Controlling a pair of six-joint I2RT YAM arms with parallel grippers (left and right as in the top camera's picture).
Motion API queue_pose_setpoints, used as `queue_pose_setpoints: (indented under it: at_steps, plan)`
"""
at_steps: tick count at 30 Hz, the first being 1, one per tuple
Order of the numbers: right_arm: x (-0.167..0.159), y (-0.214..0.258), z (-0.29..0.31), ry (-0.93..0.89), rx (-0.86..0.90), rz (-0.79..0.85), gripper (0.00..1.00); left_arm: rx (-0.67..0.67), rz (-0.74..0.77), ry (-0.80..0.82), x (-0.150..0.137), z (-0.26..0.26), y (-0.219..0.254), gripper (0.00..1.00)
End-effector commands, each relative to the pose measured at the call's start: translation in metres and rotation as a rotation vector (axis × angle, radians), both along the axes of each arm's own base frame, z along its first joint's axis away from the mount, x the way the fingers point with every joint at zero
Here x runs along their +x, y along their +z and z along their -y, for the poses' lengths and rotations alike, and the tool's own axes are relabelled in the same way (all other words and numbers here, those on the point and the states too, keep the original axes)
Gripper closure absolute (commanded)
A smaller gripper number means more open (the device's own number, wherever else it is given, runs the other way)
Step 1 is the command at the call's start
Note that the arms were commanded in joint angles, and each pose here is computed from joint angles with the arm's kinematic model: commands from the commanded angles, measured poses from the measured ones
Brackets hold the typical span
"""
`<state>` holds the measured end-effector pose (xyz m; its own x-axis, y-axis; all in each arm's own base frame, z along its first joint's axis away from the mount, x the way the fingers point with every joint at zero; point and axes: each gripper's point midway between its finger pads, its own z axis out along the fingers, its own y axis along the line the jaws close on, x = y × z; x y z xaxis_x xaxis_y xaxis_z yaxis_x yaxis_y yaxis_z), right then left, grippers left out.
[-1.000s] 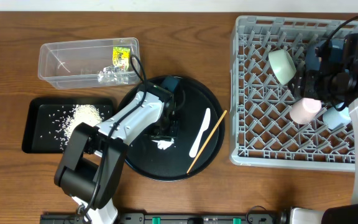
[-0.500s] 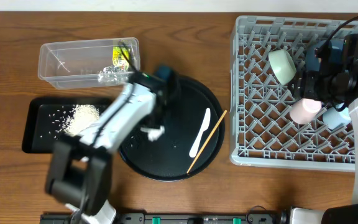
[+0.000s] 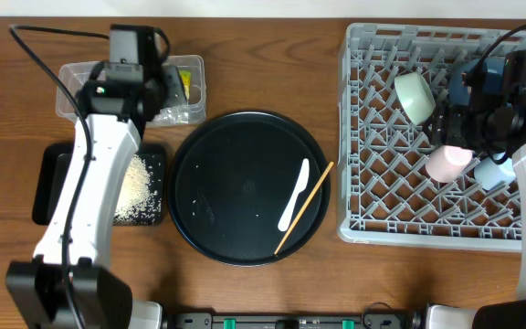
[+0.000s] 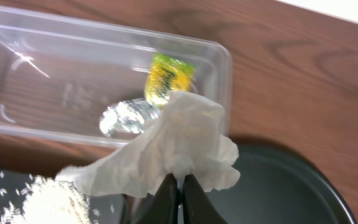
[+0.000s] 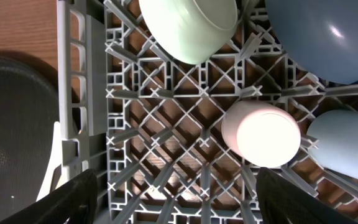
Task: Sort waste into correct bins and load items into the dishwasher rack
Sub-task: 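Carry the tissue left and drop it into the clear bin, then move the right gripper to the tray and grasp knife and chopstick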
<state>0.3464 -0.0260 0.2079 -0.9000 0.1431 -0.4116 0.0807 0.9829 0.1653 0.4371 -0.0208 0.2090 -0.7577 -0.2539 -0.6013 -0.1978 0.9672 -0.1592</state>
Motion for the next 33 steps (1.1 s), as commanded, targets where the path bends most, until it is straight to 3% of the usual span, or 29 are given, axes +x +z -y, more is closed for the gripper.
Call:
queue_pose_setpoints:
  at_steps: [1, 3, 4, 8, 11, 17, 24, 33]
  plan:
    - [0.002, 0.002, -0.001, 0.009, -0.006, 0.005, 0.25, 0.015, -0.016, 0.029, 0.016, -0.014, -0.020, 0.94]
    - [0.001, 0.002, -0.001, 0.010, -0.005, 0.003, 0.24, 0.016, -0.013, 0.043, 0.024, -0.020, -0.027, 0.90]
    - [0.001, 0.002, -0.001, 0.009, -0.004, -0.001, 0.24, 0.016, -0.015, 0.049, 0.026, -0.023, -0.031, 0.83]
    - [-0.003, 0.000, -0.001, 0.010, -0.002, -0.019, 0.24, 0.015, -0.020, 0.072, 0.031, -0.034, -0.038, 0.42]
    - [-0.004, 0.000, -0.003, 0.014, 0.003, -0.021, 0.25, 0.015, -0.018, 0.085, 0.028, -0.040, -0.034, 0.35]
    - [-0.001, 0.007, -0.040, 0.154, 0.061, 0.019, 0.26, 0.016, -0.170, 0.102, -0.029, -0.046, -0.027, 0.34]
    - [-0.014, 0.013, -0.140, 0.415, 0.111, 0.035, 0.27, 0.020, -0.460, 0.098, -0.108, -0.043, -0.041, 0.33]
    - [-0.056, -0.006, -0.246, 0.520, 0.087, -0.048, 0.25, -0.003, -0.543, 0.169, -0.130, -0.060, -0.045, 0.33]
